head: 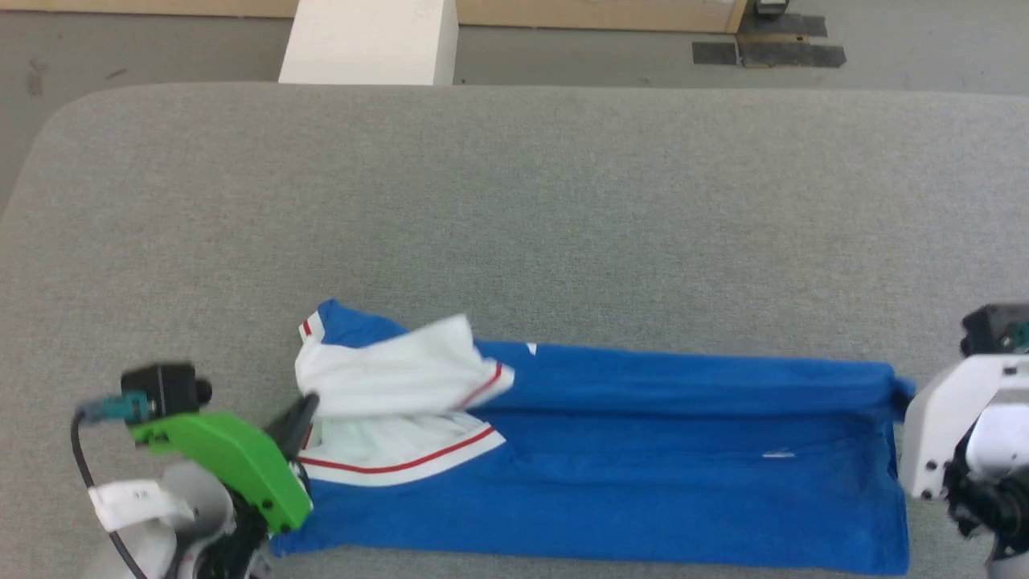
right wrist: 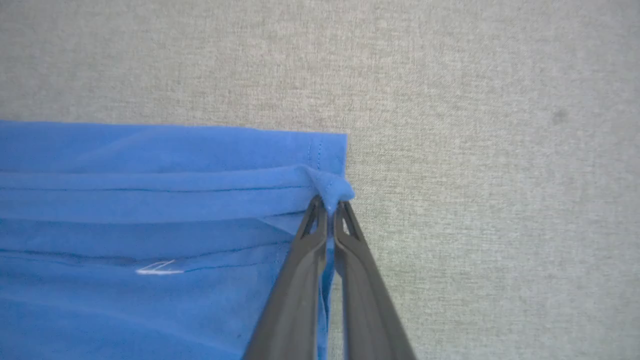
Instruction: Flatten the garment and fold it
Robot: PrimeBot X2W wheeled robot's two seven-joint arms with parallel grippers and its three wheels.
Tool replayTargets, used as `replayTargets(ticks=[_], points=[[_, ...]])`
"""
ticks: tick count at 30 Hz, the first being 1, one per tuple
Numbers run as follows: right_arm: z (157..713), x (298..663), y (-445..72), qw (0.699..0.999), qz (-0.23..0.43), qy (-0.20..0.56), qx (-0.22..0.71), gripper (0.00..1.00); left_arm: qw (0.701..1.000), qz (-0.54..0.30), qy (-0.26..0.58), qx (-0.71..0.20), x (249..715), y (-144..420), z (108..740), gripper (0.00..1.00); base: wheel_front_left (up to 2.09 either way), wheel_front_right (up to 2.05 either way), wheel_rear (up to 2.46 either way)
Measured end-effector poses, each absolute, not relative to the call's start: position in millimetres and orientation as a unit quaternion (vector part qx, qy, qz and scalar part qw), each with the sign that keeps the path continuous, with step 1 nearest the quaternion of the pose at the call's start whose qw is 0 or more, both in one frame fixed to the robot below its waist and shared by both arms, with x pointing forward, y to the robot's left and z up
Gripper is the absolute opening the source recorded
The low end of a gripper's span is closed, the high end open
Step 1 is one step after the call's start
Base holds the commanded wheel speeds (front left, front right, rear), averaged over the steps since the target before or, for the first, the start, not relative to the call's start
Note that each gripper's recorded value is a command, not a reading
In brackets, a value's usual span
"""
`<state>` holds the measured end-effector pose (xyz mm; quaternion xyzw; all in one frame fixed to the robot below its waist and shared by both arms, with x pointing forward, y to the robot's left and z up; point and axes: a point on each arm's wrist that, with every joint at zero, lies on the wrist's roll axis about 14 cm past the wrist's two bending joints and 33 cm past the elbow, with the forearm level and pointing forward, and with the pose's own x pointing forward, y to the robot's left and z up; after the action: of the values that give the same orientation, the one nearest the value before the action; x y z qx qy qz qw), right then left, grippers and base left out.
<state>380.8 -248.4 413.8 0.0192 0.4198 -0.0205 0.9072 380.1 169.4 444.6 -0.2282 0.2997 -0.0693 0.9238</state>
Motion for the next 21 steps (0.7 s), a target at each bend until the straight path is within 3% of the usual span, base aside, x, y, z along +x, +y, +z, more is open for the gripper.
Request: replayTargets(ticks=[9, 10, 11, 12, 17, 21], points=[[383.0, 344.8, -240.7, 0.886, -0.024, 0.460, 0.049, 0.00, 0.900, -0.029, 0.358, -0.247, 349.6, 176.4, 406.5, 0.00, 0.00, 0.00, 0.00], [382.8, 343.3, -240.7, 0.887, -0.025, 0.459, 0.051, 0.05, 0.899, -0.026, 0.362, -0.246, 348.0, 177.4, 404.2, 0.00, 0.00, 0.00, 0.00], [382.6, 341.8, -240.9, 0.887, -0.026, 0.458, 0.053, 0.45, 0.897, -0.022, 0.367, -0.245, 346.2, 178.9, 401.8, 0.34, 0.00, 0.00, 0.00], [383.0, 340.5, -241.5, 0.888, -0.028, 0.455, 0.057, 1.00, 0.896, -0.020, 0.373, -0.242, 344.0, 179.4, 399.5, 1.00, 0.00, 0.00, 0.00], [396.4, 335.8, -254.3, 0.904, -0.048, 0.418, 0.074, 1.00, 0.899, 0.003, 0.377, -0.221, 337.4, 193.5, 398.8, 1.00, 0.00, 0.00, 0.00], [419.3, 331.4, -263.9, 0.921, -0.061, 0.373, 0.090, 1.00, 0.926, 0.023, 0.326, -0.190, 348.0, 216.3, 423.4, 1.00, 0.00, 0.00, 0.00]])
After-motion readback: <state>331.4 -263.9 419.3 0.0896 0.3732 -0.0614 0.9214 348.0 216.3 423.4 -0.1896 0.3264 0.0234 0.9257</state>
